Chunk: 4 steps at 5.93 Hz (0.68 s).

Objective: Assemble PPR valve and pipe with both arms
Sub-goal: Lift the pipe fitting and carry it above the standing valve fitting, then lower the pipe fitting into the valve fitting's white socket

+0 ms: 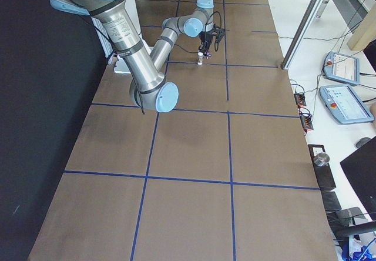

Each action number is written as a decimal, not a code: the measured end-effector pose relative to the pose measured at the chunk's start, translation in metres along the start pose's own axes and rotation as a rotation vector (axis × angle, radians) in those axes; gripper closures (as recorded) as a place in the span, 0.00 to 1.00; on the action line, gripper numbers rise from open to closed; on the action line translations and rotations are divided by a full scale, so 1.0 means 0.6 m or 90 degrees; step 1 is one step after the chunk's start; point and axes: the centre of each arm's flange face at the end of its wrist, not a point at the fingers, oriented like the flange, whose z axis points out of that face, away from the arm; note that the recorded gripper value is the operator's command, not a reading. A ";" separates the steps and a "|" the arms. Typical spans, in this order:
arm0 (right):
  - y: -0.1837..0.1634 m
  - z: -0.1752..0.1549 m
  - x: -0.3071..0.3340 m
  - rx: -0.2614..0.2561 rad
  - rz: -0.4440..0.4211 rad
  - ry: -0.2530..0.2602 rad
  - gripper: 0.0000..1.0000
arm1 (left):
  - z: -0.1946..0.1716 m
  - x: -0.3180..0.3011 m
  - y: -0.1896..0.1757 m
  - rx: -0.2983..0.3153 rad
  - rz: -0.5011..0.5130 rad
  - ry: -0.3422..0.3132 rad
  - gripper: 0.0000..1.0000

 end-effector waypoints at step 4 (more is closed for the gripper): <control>0.131 0.063 -0.101 0.014 0.112 0.054 1.00 | 0.001 -0.001 0.001 0.000 -0.001 0.000 0.00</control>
